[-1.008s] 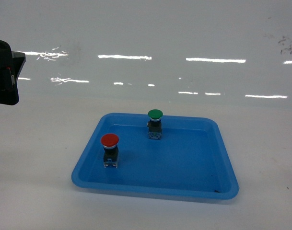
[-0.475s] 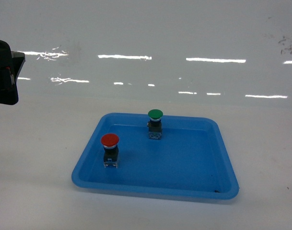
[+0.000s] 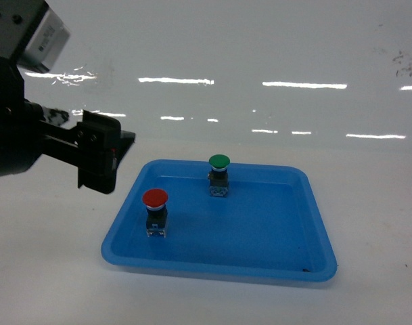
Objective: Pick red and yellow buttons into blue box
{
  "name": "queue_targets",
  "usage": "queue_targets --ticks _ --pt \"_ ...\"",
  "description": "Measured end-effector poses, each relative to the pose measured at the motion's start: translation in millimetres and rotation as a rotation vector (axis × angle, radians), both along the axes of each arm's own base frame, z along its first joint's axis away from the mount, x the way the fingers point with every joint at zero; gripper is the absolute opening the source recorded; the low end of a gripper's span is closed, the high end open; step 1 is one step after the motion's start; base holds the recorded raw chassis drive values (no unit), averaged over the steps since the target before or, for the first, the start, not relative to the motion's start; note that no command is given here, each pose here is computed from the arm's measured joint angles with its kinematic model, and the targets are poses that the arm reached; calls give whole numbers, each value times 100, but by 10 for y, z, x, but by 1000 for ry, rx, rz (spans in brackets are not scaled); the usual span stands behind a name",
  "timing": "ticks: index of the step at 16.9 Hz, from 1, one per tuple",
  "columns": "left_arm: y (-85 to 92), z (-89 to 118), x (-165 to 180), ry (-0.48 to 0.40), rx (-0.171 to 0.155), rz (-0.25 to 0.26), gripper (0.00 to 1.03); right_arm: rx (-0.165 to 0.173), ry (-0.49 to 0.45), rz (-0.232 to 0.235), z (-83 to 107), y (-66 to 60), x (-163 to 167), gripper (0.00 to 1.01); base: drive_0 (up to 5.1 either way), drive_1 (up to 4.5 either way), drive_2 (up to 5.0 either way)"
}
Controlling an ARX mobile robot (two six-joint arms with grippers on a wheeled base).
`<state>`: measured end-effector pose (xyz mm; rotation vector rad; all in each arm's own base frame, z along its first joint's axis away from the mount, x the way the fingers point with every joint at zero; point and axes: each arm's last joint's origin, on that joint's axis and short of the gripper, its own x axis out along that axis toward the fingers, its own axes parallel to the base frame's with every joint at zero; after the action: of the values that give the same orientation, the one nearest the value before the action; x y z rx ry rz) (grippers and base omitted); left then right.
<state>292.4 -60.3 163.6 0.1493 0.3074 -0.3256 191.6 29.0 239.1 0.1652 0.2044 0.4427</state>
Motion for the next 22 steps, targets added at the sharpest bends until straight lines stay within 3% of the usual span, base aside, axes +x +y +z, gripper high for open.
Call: queue_targets --ticks 1,3,6,12,15,16,20,22 --pt "-37 -27 19 11 -18 -32 98 0 0 0 0 0 0 26 0 0 0" --pt "-101 -111 100 39 -12 -43 98 0 0 0 0 0 0 26 0 0 0" --pt "-129 -220 194 36 44 16 98 0 0 0 0 0 0 26 0 0 0" --pt "-129 -215 194 30 50 13 98 0 0 0 0 0 0 26 0 0 0" --pt "-199 -248 267 78 -49 -130 98 0 0 0 0 0 0 26 0 0 0" --pt "-218 -274 305 103 -60 -146 98 0 0 0 0 0 0 26 0 0 0" --pt "-263 -442 451 186 -75 -167 98 0 0 0 0 0 0 26 0 0 0" --pt "-283 -568 497 196 -47 -160 98 0 0 0 0 0 0 26 0 0 0"
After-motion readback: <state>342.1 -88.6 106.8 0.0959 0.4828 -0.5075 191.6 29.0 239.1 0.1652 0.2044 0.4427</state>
